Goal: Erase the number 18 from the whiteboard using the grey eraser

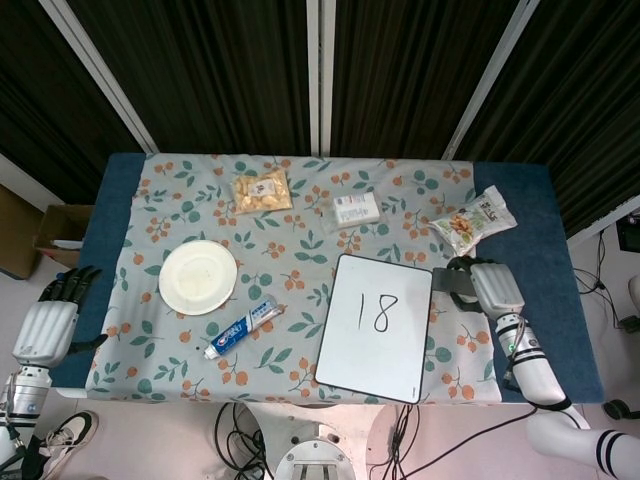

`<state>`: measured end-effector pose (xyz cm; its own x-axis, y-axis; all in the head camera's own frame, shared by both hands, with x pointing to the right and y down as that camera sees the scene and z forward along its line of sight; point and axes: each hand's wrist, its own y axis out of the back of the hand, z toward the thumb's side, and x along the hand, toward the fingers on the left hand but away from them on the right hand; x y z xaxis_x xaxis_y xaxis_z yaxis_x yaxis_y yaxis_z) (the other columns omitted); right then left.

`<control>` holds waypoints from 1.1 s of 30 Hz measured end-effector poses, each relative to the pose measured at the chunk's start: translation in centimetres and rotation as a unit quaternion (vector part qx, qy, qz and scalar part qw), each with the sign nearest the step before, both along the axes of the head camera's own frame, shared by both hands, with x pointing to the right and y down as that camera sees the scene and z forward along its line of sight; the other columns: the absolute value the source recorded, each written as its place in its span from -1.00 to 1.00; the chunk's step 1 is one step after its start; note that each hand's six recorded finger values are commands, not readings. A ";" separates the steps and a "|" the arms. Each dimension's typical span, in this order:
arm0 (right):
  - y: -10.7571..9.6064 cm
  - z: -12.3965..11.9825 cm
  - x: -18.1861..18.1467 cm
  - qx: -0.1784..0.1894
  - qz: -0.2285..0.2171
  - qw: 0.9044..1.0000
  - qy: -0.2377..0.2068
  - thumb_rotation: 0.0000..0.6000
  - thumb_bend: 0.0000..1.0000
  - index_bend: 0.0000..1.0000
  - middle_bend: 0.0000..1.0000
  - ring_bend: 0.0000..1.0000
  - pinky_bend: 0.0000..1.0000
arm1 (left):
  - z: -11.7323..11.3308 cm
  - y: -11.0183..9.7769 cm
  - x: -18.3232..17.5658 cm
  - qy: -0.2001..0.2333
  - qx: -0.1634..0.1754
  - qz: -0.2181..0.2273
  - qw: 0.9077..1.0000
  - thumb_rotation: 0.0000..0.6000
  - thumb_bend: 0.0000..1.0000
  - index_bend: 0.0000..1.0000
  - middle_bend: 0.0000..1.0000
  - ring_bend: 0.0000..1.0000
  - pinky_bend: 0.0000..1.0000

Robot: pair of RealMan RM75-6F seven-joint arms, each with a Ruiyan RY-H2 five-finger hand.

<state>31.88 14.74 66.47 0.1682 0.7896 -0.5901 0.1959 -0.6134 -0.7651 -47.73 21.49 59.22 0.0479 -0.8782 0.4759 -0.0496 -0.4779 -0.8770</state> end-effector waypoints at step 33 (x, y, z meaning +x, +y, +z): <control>5.6 0.0 -16.1 -0.032 -0.230 0.972 -0.024 1.00 -0.27 0.62 0.22 0.09 0.30 | -0.6 1.0 -2.2 -0.001 0.004 -0.024 1.000 1.00 -0.91 -0.78 -0.82 -0.88 -0.67</control>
